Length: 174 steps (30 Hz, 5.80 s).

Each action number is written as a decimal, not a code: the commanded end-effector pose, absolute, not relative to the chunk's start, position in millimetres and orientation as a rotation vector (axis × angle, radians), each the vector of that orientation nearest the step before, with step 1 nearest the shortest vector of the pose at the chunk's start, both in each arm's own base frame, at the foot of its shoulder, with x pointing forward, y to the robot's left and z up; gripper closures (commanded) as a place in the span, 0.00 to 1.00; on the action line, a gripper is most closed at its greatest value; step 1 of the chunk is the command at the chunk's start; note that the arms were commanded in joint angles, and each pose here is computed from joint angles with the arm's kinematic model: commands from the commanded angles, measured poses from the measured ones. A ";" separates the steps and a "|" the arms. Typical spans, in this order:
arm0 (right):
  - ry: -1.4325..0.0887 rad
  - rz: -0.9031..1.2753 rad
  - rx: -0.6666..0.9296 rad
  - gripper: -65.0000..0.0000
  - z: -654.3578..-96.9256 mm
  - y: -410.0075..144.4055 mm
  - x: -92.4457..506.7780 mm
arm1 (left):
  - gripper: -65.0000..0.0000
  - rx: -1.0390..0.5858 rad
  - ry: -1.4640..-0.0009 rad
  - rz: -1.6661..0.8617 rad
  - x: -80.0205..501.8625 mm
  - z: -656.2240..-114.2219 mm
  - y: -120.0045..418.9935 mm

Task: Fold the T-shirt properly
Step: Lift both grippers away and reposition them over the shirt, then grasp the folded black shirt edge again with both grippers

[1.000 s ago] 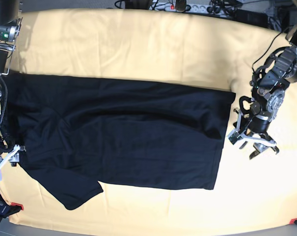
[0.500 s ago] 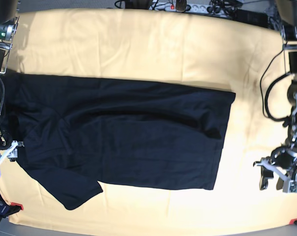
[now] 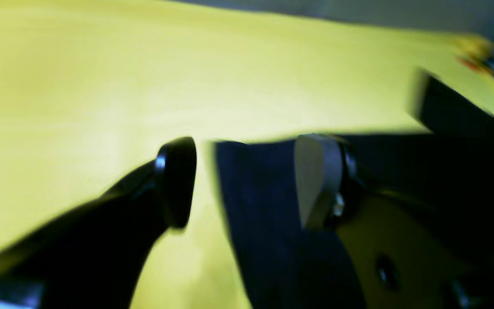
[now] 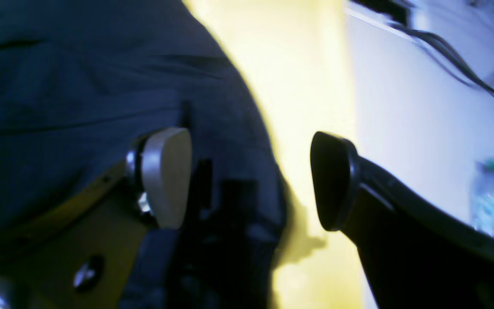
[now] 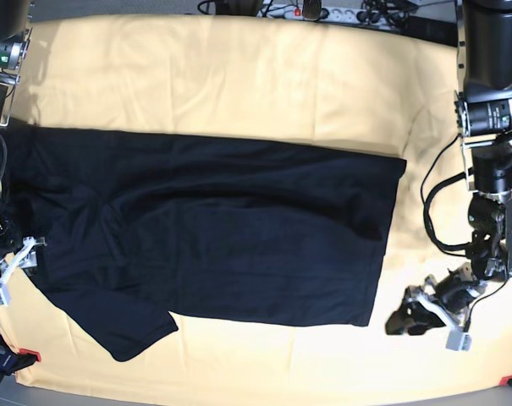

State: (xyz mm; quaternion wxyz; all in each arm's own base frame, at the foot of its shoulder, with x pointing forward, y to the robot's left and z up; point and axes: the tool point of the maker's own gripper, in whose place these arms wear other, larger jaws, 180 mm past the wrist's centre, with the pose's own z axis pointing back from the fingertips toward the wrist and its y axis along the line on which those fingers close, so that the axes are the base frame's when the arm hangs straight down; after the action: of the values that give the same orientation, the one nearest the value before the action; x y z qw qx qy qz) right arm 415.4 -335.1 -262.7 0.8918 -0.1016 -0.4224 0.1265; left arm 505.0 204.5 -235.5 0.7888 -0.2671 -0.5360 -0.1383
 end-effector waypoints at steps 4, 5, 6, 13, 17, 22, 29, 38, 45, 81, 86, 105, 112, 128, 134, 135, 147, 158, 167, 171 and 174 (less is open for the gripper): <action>-0.891 0.470 0.022 0.75 -249.6 -288.7 410.0 | 0.96 -0.628 -1.206 -0.385 505.7 -184.9 190.7; -0.873 0.500 0.079 0.85 -251.6 -278.9 404.7 | 1.00 -0.634 -1.200 -0.399 503.3 -180.9 189.2; -0.855 0.497 0.132 0.90 -253.1 -271.9 400.3 | 1.00 -0.639 -1.194 -0.414 500.3 -176.5 188.5; -0.702 0.527 0.392 0.83 -260.7 -238.5 365.0 | 0.96 -0.618 -0.963 -0.748 450.8 -178.3 140.9; -0.692 0.530 0.514 0.83 -257.7 -230.0 347.2 | 0.92 -0.544 -0.860 -0.979 408.7 -195.8 111.0; -0.631 0.543 0.551 0.83 -268.7 -232.4 315.2 | 0.88 -0.426 -0.800 -1.151 360.6 -223.7 101.9; -0.596 0.642 0.488 0.83 -269.3 -226.0 265.2 | 0.88 -0.273 -0.728 -1.299 301.1 -261.7 113.4; -0.460 0.695 0.198 0.83 -300.1 -256.6 211.9 | 0.81 -0.054 -0.600 -1.458 251.0 -302.3 149.7; -0.414 0.675 0.201 0.83 -322.3 -257.5 185.6 | 0.59 0.096 -0.581 -1.574 248.0 -312.1 177.4; -0.442 0.670 0.221 0.83 -320.5 -253.0 187.9 | 0.42 0.011 -0.761 -1.561 282.9 -323.6 188.4; -0.450 0.670 0.224 0.83 -319.8 -252.1 188.8 | 0.42 0.001 -0.776 -1.579 283.0 -325.7 189.4; -0.453 0.669 0.226 0.83 -319.5 -251.8 189.2 | 0.54 -0.026 -0.833 -1.584 285.3 -327.5 169.0; -0.454 0.669 0.228 0.83 -319.3 -251.3 189.2 | 0.47 -0.033 -0.840 -1.584 285.0 -327.0 167.3; -0.454 0.672 0.208 0.83 -319.2 -254.4 191.4 | 1.00 -0.014 -0.841 -1.592 288.3 -325.1 168.7; -0.547 0.712 -0.001 0.64 -310.9 -281.1 221.7 | 1.00 -0.012 -0.838 -1.586 289.0 -324.9 169.4; -0.563 0.720 -0.038 0.53 -309.9 -286.0 225.9 | 1.00 -0.013 -0.839 -1.585 289.1 -324.7 169.2; -0.555 0.656 -0.129 0.35 -334.5 -331.9 229.5 | 1.00 -0.043 -0.858 -1.566 288.8 -321.8 165.1; -0.552 0.644 -0.168 0.61 -343.6 -350.0 229.2 | 1.00 -0.040 -0.860 -1.567 289.6 -321.0 165.2; -0.527 0.720 -0.138 0.42 -361.7 -329.9 224.2 | 1.00 -0.040 -0.860 -1.567 289.6 -321.0 165.2; -0.550 0.705 -0.228 0.56 -367.0 -343.1 233.2 | 1.00 -0.040 -0.859 -1.567 289.7 -321.1 165.3; -0.549 0.675 -0.244 0.74 -366.4 -350.9 240.9 | 1.00 -0.040 -0.860 -1.567 289.6 -321.0 165.2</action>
State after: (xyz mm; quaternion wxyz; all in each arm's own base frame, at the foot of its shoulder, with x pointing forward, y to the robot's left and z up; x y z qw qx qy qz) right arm 234.6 -338.3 -375.9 0.9030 -0.0908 -0.2649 0.3259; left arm 280.5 163.6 -335.5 0.6344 -0.0263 -0.3575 -0.6848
